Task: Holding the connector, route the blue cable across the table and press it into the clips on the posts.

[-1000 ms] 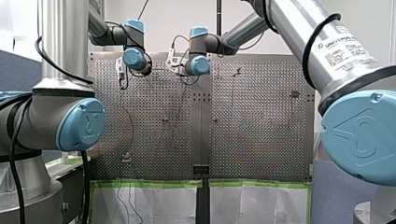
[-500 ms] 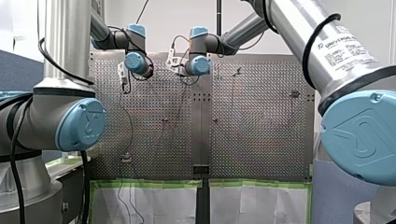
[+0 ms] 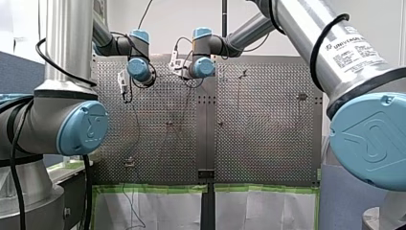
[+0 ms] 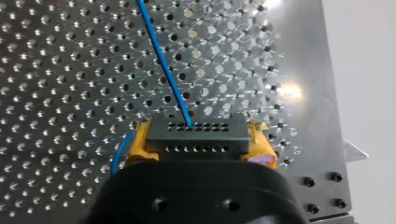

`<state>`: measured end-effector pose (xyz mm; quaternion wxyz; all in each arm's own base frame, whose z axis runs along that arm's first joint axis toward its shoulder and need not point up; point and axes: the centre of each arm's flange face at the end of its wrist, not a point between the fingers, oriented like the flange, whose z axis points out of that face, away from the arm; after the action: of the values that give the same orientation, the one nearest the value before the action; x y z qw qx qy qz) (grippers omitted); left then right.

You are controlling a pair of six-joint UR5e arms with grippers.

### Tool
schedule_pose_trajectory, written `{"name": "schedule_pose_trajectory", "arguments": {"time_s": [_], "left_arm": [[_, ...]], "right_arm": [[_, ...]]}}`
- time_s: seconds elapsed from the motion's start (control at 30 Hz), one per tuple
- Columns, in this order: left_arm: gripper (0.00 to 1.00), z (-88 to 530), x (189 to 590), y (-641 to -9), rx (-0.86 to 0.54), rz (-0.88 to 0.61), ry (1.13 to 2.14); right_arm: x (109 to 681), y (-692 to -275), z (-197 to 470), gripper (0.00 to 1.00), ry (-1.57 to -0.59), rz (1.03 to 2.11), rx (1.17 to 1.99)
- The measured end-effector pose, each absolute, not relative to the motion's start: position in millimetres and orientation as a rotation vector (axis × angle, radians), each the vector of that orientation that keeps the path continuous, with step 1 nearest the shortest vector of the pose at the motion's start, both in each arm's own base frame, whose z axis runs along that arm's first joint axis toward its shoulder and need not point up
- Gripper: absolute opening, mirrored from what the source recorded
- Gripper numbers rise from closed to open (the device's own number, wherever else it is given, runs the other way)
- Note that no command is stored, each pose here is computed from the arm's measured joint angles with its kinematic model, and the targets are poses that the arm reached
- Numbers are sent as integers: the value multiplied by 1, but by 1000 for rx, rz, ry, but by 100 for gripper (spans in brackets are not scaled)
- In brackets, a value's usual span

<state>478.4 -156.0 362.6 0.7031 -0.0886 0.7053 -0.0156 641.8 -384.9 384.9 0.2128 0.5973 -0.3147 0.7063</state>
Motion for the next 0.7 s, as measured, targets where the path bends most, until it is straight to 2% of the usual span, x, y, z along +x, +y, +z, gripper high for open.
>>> {"name": "schedule_pose_trajectory", "arguments": {"time_s": [0.7], "left_arm": [[1, 279, 454, -158, -193, 2, 1670]], "right_arm": [[620, -375, 313, 0, -950, 1810, 1792]]}}
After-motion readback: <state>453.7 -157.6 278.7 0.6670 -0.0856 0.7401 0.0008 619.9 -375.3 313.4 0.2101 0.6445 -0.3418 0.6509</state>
